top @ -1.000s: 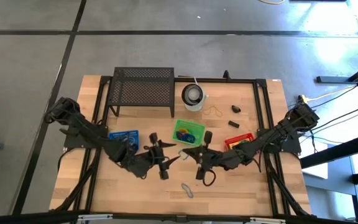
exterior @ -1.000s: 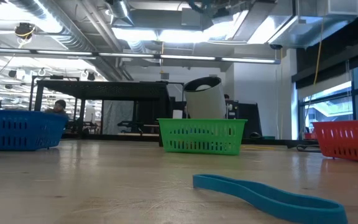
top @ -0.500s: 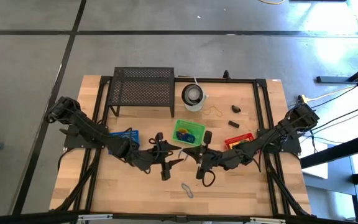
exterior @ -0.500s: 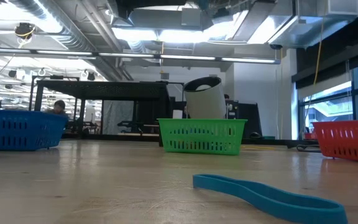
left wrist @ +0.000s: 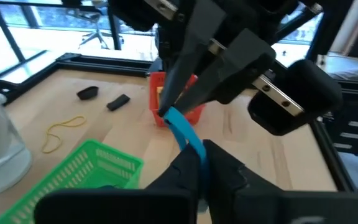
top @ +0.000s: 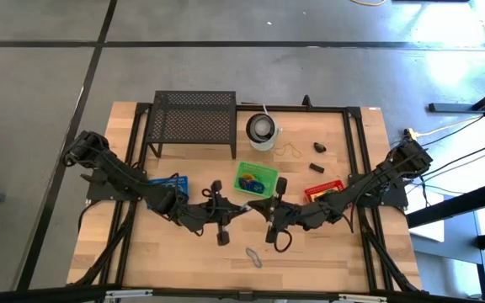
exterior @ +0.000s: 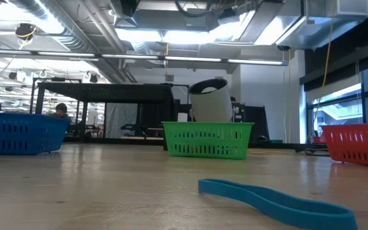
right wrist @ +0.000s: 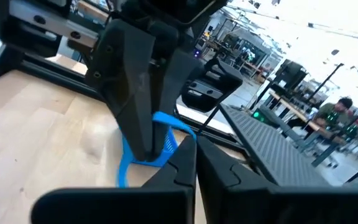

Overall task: Pick & Place Office Desk Supplies
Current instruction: Put the blue rubber band into the blue bin

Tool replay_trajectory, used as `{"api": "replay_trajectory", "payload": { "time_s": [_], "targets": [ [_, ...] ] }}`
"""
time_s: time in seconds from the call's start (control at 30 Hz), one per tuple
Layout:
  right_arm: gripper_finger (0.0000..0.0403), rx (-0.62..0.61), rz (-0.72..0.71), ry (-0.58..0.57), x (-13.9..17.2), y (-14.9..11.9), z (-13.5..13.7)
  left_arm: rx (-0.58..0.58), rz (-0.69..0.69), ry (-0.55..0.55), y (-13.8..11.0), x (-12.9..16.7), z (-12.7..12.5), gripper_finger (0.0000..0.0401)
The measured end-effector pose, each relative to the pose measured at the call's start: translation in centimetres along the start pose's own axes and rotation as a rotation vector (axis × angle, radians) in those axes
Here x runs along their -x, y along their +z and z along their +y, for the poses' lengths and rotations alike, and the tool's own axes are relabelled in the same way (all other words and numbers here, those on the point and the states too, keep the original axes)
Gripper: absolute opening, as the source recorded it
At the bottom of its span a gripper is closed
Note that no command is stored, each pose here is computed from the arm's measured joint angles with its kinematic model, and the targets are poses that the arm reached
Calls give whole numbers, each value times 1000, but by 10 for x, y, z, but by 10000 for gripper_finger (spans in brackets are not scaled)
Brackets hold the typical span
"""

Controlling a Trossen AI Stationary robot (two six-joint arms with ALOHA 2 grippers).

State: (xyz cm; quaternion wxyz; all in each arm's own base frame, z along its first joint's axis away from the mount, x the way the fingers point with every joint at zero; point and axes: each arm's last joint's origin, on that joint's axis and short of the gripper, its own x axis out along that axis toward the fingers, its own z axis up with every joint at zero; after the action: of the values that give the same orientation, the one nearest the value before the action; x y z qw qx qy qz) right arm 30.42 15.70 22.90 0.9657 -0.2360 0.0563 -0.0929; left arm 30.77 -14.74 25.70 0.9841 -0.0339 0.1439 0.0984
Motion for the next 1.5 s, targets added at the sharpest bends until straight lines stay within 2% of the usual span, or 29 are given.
{"api": "replay_trajectory", "payload": {
  "time_s": [0.17, 0.33, 0.43, 0.57, 0.7, 0.83, 1.0, 1.13, 1.23, 1.4, 1.5],
  "targets": [
    [43, -54, 0, -1, 0, 0, 0, -1, 4, -12, 0, 0, 0, 2],
    [109, -125, -1, 2, 1, 0, 1, -2, 2, -3, 0, 0, 0, 3],
    [152, -129, -6, 8, 5, 3, 5, -12, 12, 10, -2, 0, 1, 2],
    [198, -136, 1, -70, 14, 16, 12, -19, 25, 14, -3, 0, 1, 3],
    [226, -112, 14, -115, 28, 27, 21, -7, 61, 26, -7, 0, 3, 2],
    [239, -68, -12, -65, 39, 34, 31, -15, 168, 66, -18, 3, 8, 3],
    [241, -46, -36, -10, 43, 36, 36, 39, 398, 186, -35, 15, 29, 2],
    [241, -31, -42, 31, 42, 35, 37, 133, 618, 299, -43, 38, 50, 3],
    [240, -17, -39, 58, 40, 33, 37, 151, 748, 410, -47, 57, 63, 3],
    [240, -57, -35, 85, 36, 31, 35, 169, 878, 636, -55, 79, 76, 3],
    [239, -82, -31, 90, 34, 30, 34, 199, 910, 698, -61, 82, 79, 2]
  ]
}}
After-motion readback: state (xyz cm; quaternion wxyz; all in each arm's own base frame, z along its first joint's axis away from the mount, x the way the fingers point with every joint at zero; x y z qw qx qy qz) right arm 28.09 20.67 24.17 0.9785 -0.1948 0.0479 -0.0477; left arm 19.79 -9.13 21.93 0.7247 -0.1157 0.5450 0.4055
